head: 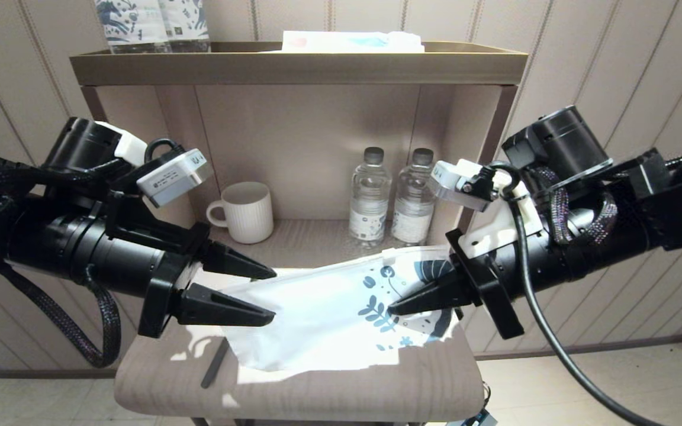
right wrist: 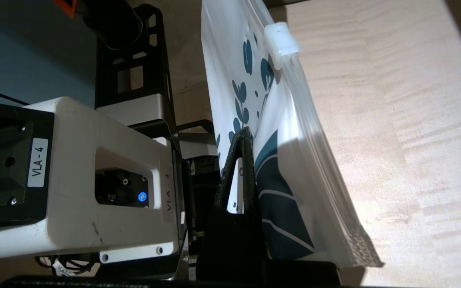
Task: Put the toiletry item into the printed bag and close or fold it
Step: Hand it to the other hand, then open the storage bag
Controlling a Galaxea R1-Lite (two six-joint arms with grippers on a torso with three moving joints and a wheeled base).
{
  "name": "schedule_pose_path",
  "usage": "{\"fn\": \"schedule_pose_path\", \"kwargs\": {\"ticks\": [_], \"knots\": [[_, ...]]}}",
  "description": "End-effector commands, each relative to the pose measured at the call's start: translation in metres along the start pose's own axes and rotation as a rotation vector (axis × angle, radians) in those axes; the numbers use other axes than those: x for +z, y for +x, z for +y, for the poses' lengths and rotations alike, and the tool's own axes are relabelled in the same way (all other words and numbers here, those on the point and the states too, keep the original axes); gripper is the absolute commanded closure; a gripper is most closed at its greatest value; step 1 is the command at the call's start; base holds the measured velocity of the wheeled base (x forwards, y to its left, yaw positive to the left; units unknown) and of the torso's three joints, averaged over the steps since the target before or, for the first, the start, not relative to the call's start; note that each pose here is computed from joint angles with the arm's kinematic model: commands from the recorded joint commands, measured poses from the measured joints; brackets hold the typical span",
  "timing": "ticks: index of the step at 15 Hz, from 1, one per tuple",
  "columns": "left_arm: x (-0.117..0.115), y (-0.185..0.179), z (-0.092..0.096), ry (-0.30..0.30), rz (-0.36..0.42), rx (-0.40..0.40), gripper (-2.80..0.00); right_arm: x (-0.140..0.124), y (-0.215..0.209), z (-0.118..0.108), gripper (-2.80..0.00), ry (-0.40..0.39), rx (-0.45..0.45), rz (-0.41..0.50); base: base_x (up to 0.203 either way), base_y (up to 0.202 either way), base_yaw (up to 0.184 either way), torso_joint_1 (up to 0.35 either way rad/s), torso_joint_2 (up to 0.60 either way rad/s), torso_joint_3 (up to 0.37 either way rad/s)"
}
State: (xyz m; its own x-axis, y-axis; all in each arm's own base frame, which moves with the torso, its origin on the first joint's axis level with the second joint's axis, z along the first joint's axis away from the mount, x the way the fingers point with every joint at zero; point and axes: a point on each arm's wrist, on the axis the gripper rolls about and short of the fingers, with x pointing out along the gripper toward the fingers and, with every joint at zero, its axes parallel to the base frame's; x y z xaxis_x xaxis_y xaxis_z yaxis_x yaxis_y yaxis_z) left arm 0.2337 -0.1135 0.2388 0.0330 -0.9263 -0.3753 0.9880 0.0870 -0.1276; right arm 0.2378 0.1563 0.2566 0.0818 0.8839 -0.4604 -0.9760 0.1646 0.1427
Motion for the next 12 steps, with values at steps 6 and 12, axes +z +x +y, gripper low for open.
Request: {"fn": "schedule_pose_path", "kwargs": {"ticks": [6, 12], "knots": [[0.006, -0.004, -0.004, 0.008, -0.009, 0.012, -2.8, 0.003, 0.02, 0.01, 0.0, -0.019, 0.053, 0.028, 0.0, 0.0, 0.0, 0.0, 0.0, 0.0], [0.011, 0.017, 0.008, -0.037, 0.005, -0.038, -2.8, 0.014, 0.047, 0.013, 0.0, -0.038, 0.071, 0.059, 0.0, 0.0, 0.0, 0.0, 0.0, 0.0]]}}
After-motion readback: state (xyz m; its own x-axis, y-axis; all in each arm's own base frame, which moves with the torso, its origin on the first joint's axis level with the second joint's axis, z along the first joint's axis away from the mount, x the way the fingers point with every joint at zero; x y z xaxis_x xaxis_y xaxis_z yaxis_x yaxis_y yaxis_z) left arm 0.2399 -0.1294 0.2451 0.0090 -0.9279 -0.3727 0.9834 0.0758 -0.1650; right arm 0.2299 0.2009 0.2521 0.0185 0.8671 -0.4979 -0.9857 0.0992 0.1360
